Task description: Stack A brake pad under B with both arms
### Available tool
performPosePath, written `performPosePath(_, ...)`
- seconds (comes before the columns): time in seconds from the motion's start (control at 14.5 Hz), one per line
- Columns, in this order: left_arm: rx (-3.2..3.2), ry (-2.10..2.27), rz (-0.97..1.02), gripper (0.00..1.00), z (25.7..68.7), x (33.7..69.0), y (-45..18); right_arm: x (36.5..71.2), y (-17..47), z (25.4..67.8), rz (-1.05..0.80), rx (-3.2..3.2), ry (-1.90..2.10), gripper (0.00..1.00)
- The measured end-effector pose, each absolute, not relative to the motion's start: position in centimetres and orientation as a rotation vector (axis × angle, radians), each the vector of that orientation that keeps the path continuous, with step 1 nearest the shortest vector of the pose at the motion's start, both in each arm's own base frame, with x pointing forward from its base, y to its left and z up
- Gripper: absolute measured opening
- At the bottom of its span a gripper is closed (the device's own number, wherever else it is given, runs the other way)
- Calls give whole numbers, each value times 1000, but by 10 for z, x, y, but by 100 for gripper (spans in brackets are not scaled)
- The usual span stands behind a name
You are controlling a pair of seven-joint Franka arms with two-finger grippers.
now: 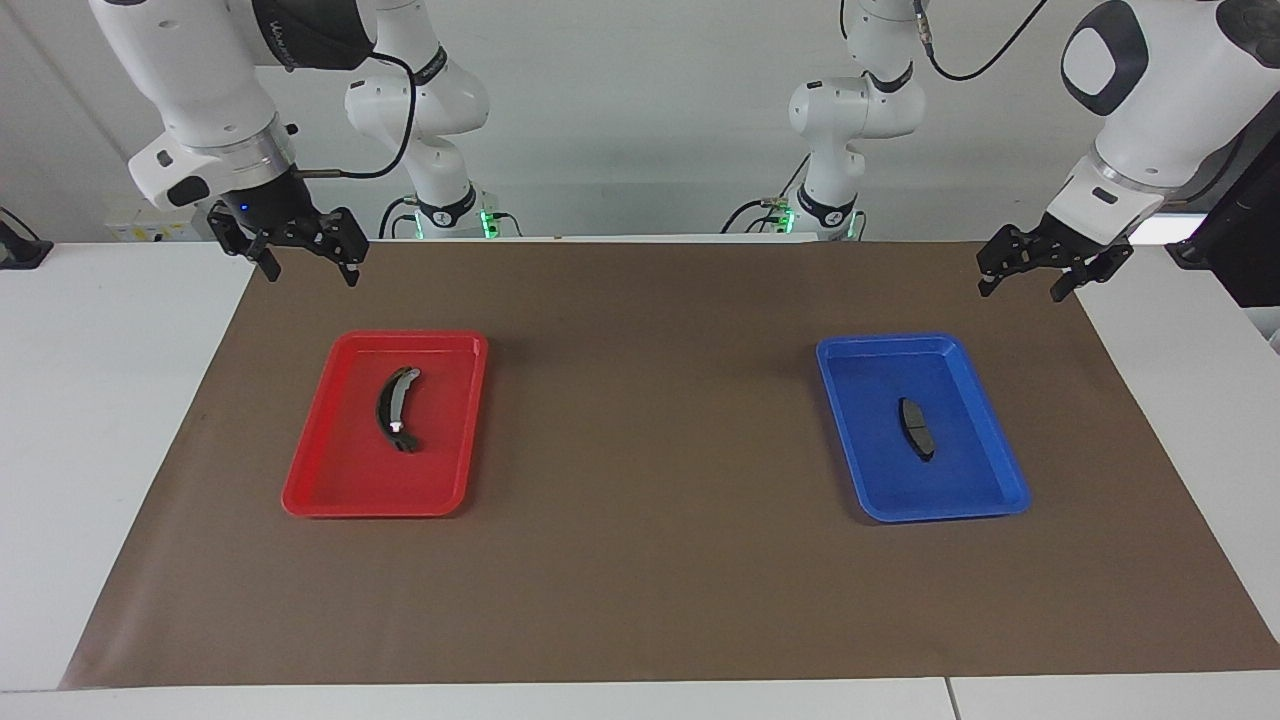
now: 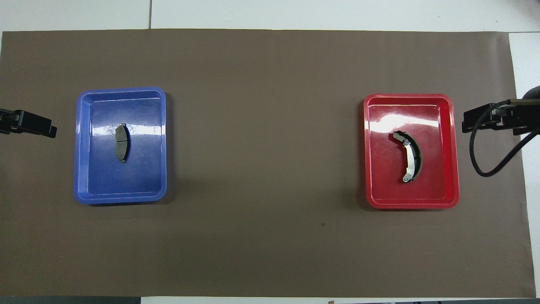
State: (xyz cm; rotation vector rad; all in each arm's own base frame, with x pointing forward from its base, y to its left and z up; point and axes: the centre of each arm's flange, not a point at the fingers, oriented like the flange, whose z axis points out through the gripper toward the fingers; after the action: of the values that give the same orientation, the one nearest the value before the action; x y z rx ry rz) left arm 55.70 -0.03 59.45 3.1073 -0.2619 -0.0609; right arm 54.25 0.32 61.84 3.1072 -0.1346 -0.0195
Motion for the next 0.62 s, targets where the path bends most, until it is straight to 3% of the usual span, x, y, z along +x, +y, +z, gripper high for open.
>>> performPosePath(0.62, 3108, -262, -56, 100, 591, 557, 0, 542, 3, 618, -20, 3107, -135, 100)
